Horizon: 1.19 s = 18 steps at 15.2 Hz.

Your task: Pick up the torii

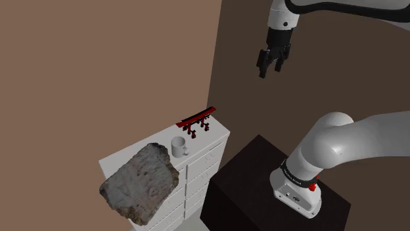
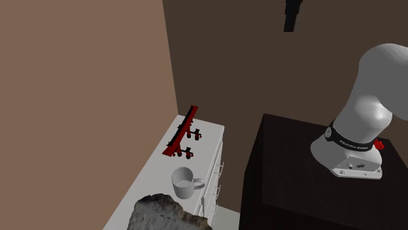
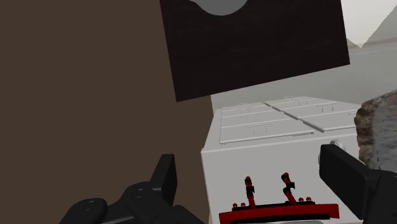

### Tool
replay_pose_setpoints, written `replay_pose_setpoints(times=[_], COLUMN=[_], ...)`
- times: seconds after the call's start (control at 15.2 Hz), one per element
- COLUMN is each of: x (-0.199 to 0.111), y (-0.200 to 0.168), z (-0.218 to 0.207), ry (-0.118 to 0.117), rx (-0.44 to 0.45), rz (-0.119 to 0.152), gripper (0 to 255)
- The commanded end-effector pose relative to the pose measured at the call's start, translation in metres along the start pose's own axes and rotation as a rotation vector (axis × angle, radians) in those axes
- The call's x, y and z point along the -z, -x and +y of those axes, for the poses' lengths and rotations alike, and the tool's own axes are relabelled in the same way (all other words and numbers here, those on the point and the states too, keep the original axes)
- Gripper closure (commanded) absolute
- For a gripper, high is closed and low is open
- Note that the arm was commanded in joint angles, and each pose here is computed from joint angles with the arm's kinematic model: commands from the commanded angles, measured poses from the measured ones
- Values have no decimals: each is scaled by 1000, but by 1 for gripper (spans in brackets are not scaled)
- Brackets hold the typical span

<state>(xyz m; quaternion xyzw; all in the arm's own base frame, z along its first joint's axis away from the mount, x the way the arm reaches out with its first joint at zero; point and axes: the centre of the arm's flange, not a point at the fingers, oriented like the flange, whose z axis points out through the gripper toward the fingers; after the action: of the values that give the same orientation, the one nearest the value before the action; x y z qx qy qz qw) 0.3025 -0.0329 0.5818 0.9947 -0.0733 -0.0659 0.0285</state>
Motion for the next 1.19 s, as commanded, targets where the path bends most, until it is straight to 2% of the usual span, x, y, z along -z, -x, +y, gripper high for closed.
replay_pose_setpoints(times=[0.0, 1.12], x=[0, -183], y=[0, -123], z=[0, -18], ry=[0, -61], rx=[0, -22], rz=[0, 27], gripper=[0, 0])
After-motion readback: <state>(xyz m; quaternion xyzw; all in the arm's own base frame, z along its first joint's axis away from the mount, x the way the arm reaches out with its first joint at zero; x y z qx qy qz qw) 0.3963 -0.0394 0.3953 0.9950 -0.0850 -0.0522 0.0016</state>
